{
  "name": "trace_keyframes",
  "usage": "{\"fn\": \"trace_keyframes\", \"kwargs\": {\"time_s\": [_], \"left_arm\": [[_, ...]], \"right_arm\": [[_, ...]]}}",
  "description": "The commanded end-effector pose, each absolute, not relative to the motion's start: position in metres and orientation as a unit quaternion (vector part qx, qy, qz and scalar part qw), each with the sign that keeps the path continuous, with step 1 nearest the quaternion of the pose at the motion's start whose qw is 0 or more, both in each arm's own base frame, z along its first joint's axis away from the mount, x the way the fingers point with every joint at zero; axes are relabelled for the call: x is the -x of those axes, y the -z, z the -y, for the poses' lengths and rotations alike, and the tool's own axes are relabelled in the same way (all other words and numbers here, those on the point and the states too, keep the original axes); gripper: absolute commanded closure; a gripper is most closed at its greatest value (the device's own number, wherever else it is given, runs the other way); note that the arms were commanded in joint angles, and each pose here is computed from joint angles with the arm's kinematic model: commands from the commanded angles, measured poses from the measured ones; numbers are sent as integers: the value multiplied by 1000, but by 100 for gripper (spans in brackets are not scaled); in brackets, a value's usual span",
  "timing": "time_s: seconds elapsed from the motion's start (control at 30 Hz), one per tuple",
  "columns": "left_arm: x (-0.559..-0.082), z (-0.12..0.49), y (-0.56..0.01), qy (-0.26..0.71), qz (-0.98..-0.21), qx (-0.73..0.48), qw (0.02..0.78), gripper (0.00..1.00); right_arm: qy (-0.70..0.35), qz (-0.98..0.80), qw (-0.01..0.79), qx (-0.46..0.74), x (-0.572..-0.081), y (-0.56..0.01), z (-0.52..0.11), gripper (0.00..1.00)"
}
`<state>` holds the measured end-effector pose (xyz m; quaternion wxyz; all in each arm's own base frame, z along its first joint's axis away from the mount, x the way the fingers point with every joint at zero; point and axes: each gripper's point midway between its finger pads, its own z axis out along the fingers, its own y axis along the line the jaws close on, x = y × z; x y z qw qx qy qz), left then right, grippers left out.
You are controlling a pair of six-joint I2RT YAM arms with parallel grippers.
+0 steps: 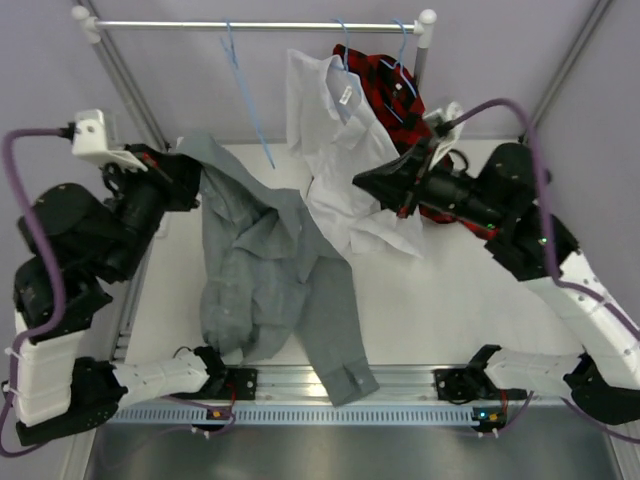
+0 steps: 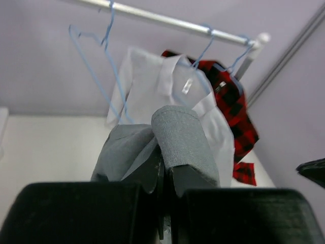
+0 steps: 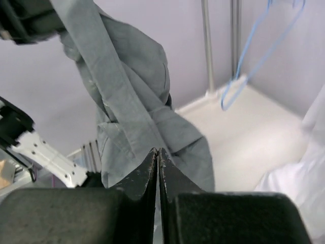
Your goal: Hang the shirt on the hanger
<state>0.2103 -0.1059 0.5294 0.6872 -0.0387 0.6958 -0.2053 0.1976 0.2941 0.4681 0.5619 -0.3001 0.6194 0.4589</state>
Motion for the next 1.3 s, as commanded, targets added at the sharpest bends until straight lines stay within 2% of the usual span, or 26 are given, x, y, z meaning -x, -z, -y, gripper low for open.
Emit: {"fn": "trace_keyframes", "kwargs": {"time_s": [0.0, 0.07, 0.1, 0.13, 0.17, 0.2, 0.27, 0.3, 0.37, 0.4, 0.43, 0.5, 0.53, 0.63, 0.9, 1.2, 1.27], "left_arm": [[-200, 122, -578, 219, -654, -67, 721, 100], [-193, 130, -596, 238, -634, -96, 730, 100], [-192, 129, -599, 239, -631, -97, 732, 100], [-192, 130, -602, 239, -628, -98, 734, 100], [-190, 129, -607, 242, -622, -100, 738, 100], [-187, 131, -612, 249, -616, -109, 740, 100], [-184, 122, -626, 254, -603, -91, 751, 100], [-186, 112, -629, 242, -604, -69, 756, 100], [-190, 103, -629, 232, -608, -40, 758, 100], [-192, 101, -627, 224, -612, -36, 758, 100], [-193, 99, -624, 218, -616, -29, 757, 100], [-194, 99, -621, 217, -618, -28, 755, 100], [-193, 101, -621, 223, -618, -32, 754, 100], [-189, 99, -622, 230, -615, -32, 754, 100], [-186, 94, -609, 233, -624, -22, 745, 100], [-193, 99, -601, 231, -635, -9, 737, 100], [-195, 96, -601, 224, -636, 0, 738, 100]], "right_arm": [[-477, -501, 655, 304, -152, -582, -253, 100], [-473, -521, 634, 320, -153, -576, -260, 98], [-456, -565, 613, 313, -166, -552, -263, 79], [-441, -589, 604, 306, -176, -532, -266, 65], [-420, -606, 603, 307, -185, -513, -266, 55], [-383, -651, 583, 298, -205, -464, -269, 43], [-365, -661, 567, 330, -205, -421, -271, 36], [-371, -677, 527, 355, -202, -368, -281, 29], [-378, -694, 498, 358, -197, -325, -284, 18], [-376, -719, 457, 363, -192, -274, -285, 10], [-386, -711, 466, 359, -197, -265, -291, 3], [-420, -711, 423, 373, -183, -217, -302, 1], [-442, -684, 436, 383, -185, -216, -316, 0], [-488, -654, 401, 417, -172, -190, -336, 1], [-509, -573, 448, 459, -194, -219, -376, 1], [-565, -542, 437, 444, -192, -194, -440, 1], [-599, -515, 438, 429, -188, -209, -445, 8]]}}
